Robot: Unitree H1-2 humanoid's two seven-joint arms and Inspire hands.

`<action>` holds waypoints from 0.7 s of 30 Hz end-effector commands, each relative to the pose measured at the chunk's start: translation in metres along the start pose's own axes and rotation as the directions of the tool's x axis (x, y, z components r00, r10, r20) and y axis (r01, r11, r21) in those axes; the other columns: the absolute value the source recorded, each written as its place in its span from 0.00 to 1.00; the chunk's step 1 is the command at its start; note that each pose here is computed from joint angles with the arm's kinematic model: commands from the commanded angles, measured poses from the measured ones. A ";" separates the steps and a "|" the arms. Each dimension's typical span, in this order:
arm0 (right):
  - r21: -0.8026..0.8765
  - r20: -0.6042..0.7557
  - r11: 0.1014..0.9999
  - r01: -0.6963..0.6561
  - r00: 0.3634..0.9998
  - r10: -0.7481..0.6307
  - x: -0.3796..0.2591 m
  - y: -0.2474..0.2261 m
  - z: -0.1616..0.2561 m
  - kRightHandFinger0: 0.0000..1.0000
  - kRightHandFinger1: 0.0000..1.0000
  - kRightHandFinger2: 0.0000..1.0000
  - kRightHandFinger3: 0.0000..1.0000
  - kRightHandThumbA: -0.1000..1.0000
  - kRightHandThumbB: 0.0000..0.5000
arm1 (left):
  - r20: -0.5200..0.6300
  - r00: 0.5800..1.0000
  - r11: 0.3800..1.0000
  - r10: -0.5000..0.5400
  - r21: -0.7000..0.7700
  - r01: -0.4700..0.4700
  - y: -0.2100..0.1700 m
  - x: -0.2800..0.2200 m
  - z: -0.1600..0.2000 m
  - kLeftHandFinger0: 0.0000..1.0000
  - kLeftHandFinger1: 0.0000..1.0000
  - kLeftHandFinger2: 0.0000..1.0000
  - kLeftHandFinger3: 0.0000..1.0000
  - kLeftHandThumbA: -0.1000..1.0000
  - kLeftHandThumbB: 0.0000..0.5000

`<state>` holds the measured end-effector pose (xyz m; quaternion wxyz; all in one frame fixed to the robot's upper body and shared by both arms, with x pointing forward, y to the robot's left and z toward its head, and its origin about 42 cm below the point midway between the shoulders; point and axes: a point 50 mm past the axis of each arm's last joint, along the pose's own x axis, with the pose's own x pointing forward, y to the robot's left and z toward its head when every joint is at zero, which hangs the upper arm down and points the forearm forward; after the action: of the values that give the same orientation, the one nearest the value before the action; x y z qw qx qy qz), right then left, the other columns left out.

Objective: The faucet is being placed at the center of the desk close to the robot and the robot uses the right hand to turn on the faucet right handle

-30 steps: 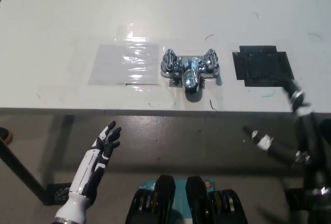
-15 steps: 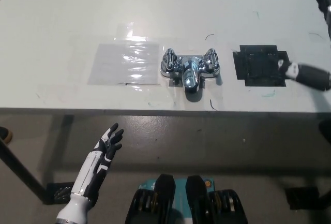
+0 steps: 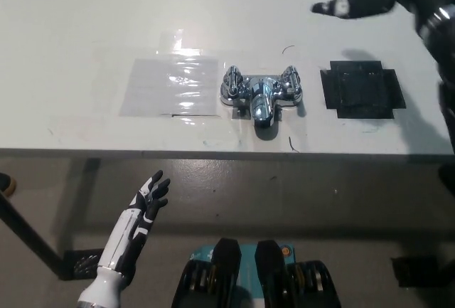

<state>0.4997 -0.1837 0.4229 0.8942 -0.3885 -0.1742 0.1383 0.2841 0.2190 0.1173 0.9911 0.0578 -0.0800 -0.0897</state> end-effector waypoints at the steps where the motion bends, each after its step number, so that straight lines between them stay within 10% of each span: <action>1: -0.209 -0.147 0.967 -0.147 0.982 0.117 0.040 -0.024 0.043 1.00 1.00 1.00 1.00 1.00 0.62 | 0.067 0.998 1.000 -0.016 0.010 0.015 -0.001 0.003 0.009 1.00 1.00 1.00 1.00 0.94 0.26; 21: -0.381 -0.335 0.862 -0.334 0.919 0.208 0.085 0.029 0.051 1.00 1.00 1.00 1.00 1.00 0.64 | 0.083 0.996 0.999 -0.022 0.031 0.020 0.000 0.004 0.014 1.00 1.00 1.00 1.00 0.94 0.21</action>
<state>0.5493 -0.1077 0.4094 0.7771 -0.5963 0.0120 0.2011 0.2842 0.2183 0.1181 0.9904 0.0604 -0.0838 -0.0920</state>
